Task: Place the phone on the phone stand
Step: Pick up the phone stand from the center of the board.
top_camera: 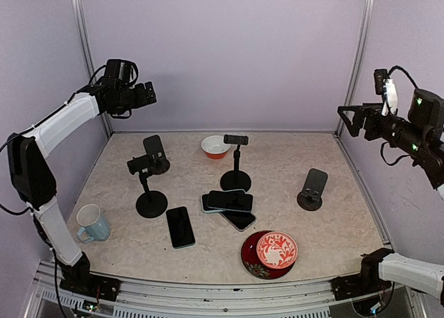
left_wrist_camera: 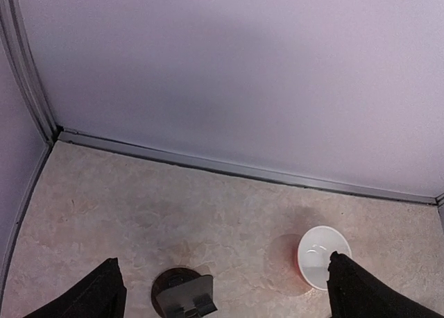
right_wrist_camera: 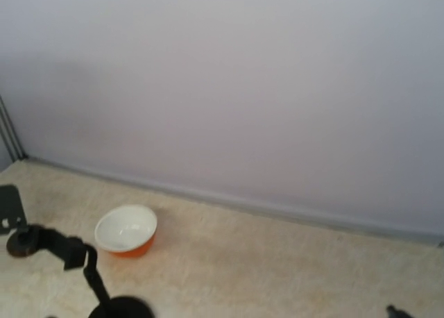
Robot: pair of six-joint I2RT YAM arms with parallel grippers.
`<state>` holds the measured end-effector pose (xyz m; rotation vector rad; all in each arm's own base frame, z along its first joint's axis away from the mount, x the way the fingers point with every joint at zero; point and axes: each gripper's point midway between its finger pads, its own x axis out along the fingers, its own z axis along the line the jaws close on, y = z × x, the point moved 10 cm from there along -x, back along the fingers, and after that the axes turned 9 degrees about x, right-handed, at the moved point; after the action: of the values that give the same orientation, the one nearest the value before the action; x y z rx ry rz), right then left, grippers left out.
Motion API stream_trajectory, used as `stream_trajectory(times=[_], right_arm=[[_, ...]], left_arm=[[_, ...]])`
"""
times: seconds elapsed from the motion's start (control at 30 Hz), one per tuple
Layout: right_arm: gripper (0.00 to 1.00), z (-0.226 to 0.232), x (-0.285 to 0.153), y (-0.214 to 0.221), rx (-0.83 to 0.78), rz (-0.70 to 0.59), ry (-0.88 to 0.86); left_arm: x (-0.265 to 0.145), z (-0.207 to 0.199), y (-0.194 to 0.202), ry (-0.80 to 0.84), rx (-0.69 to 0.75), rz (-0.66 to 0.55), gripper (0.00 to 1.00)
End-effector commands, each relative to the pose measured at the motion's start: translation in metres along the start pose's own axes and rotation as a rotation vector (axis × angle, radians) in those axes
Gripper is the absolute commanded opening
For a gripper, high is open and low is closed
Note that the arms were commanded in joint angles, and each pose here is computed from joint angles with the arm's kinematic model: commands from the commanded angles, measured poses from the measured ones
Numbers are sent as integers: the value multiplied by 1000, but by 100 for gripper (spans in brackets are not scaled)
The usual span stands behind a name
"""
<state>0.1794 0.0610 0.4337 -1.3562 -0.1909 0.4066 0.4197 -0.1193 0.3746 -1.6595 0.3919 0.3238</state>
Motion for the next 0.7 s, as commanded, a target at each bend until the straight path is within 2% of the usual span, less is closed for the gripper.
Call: stream_trajectory(times=[0.0, 0.3, 0.67], right_arm=[[100, 2, 6, 14, 34, 52, -39], [100, -1, 5, 27, 45, 81, -18], [100, -6, 3, 42, 54, 98, 7]], left_arm=[[30, 23, 20, -67, -38, 94, 99], [75, 46, 57, -112, -100, 230, 99], [117, 38, 89, -115, -127, 314, 99]])
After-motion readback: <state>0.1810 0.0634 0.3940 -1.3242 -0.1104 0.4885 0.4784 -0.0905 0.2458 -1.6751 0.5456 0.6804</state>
